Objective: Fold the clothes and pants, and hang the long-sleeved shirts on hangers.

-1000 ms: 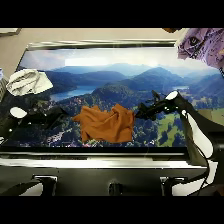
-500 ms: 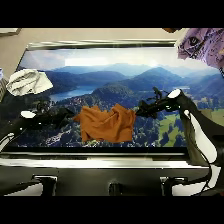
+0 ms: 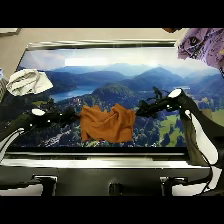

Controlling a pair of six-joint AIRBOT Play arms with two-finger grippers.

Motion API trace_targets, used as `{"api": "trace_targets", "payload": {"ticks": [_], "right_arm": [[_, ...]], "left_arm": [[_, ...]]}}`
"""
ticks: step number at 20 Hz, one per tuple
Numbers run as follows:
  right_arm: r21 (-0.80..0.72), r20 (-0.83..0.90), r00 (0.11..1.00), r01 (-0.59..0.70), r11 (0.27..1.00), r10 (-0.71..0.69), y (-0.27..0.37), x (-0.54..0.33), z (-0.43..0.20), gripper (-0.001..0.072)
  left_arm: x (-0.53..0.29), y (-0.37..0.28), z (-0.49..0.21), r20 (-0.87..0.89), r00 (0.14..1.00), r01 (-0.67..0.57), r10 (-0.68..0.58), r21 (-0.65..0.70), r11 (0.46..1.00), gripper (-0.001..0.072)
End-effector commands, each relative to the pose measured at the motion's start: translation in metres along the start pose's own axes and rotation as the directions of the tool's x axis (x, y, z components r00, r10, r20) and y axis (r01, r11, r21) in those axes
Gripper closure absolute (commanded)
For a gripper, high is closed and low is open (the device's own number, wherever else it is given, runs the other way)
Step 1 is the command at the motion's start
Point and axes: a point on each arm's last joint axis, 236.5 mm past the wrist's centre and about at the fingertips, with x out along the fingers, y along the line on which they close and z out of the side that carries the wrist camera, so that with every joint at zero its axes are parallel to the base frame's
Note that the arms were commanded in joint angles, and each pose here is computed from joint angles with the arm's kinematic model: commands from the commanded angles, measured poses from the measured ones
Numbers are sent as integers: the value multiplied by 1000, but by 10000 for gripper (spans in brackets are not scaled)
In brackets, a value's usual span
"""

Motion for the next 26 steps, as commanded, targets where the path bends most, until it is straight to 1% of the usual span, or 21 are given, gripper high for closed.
{"api": "trace_targets", "payload": {"ticks": [1, 3, 5, 6, 8, 9, 11, 13, 15, 16, 18, 19, 22, 24, 25, 26], "right_arm": [[-82, 91, 995, 51, 995, -44, 11, -28, 18, 686], [-157, 223, 971, 127, 979, -90, 31, -70, 43, 686], [-239, 401, 910, 210, 948, -100, 67, -132, 71, 686], [-269, 501, 861, 251, 930, -87, 91, -170, 83, 686], [-303, 684, 729, 333, 893, -40, 142, -255, 91, 686], [-316, 758, 652, 374, 872, -5, 167, -298, 86, 686], [-323, 879, 470, 467, 823, 78, 215, -388, 57, 686], [-302, 938, 312, 531, 792, 149, 247, -458, 12, 686], [-291, 956, 203, 560, 776, 211, 266, -501, -39, 686], [-294, 956, 174, 565, 771, 237, 272, -514, -62, 685], [-300, 951, 122, 573, 762, 282, 280, -535, -107, 685], [-299, 948, 92, 578, 760, 304, 284, -545, -127, 685], [-298, 937, 16, 557, 775, 348, 290, -566, -164, 686], [-305, 938, 14, 510, 804, 347, 290, -567, -160, 686], [-305, 943, 35, 478, 823, 330, 288, -561, -147, 686], [-301, 950, 67, 440, 846, 304, 284, -551, -128, 686]], "left_arm": [[-19, -36, 22, 31, 997, 69, -70, 43, 997, 693], [-55, -71, 49, 84, 988, 116, -127, 124, 985, 693], [-110, -109, 81, 175, 972, 116, -156, 219, 969, 694], [-145, -127, 99, 240, 958, 86, -155, 274, 958, 694], [-226, -166, 123, 386, 909, 6, -158, 367, 930, 694], [-274, -188, 130, 471, 865, -44, -175, 418, 907, 694], [-369, -230, 125, 621, 750, -157, -229, 503, 850, 694], [-451, -263, 99, 723, 620, -246, -305, 548, 800, 693], [-507, -283, 60, 761, 524, -278, -382, 577, 768, 693], [-527, -287, 37, 766, 491, -284, -414, 590, 756, 692], [-551, -286, -5, 766, 468, -299, -441, 607, 736, 692], [-561, -282, -21, 774, 457, -310, -440, 601, 737, 693], [-595, -262, -50, 835, 374, -329, -403, 525, 785, 692], [-602, -257, -53, 850, 352, -332, -393, 506, 796, 693], [-596, -256, -47, 848, 367, -331, -382, 503, 798, 693], [-585, -254, -38, 842, 401, -327, -361, 500, 802, 693]]}}
